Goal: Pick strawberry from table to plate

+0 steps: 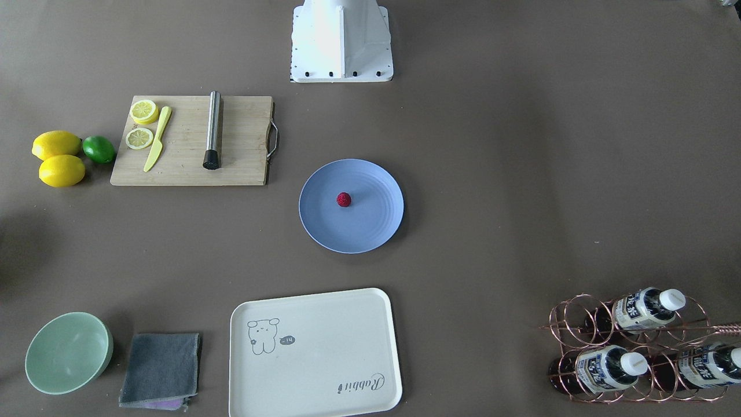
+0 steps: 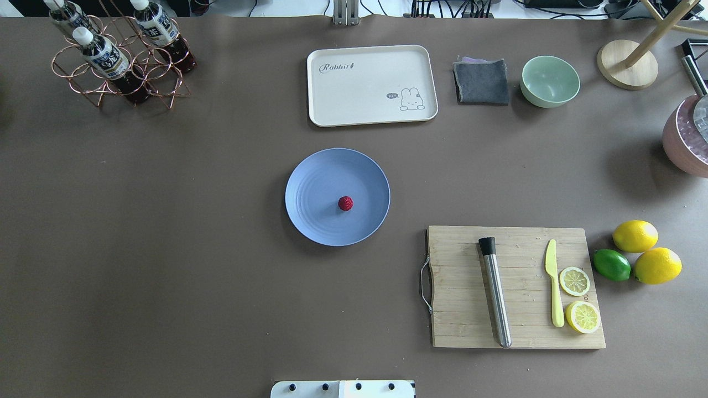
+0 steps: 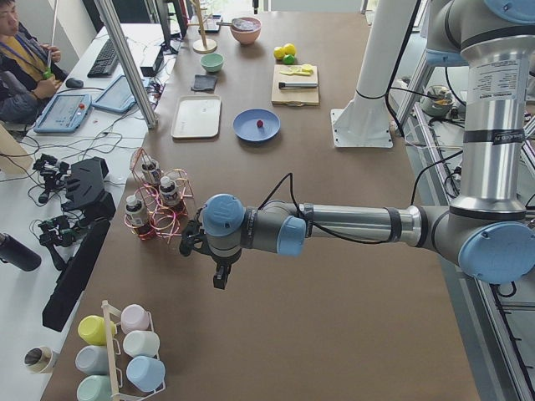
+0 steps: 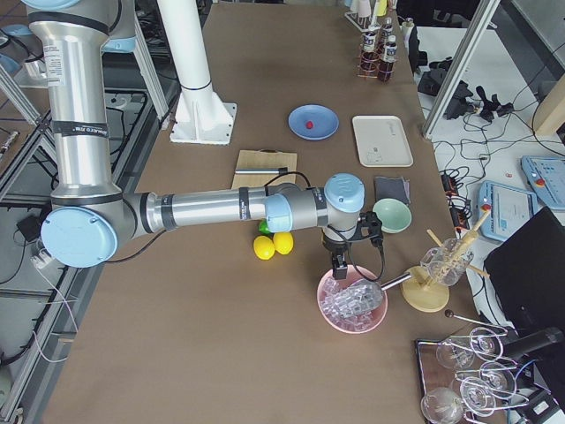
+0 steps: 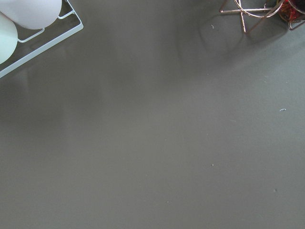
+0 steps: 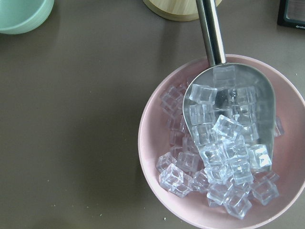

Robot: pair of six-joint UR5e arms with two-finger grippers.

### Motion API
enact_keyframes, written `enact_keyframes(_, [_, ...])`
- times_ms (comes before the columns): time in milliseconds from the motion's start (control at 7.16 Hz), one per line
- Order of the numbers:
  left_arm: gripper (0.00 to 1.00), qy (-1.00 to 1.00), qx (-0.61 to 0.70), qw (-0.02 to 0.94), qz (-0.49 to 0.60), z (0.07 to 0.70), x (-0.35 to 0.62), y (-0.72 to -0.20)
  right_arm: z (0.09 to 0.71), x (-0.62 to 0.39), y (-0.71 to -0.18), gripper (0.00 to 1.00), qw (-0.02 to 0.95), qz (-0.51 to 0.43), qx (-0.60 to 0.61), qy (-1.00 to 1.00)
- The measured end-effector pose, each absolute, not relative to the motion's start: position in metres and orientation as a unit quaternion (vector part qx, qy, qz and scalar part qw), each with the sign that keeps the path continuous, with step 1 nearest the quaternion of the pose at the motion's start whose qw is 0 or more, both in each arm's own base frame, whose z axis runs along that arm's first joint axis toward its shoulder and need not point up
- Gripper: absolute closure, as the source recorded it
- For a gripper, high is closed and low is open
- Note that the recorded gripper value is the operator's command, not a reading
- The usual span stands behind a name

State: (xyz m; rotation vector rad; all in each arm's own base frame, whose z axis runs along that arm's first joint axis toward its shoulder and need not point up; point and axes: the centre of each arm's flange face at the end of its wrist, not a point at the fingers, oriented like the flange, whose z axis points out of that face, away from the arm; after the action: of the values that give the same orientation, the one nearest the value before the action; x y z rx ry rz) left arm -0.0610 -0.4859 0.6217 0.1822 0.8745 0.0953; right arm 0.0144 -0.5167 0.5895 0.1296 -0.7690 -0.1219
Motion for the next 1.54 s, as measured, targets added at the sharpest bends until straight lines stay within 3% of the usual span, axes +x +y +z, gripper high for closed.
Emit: enact_keyframes(1536, [0.03,0.412,0.091,0.905,0.045,0.615,-0.063,-0.480,0.583,0.011,-0.514,0.00,0.928,-0.062,0.072,-0.361])
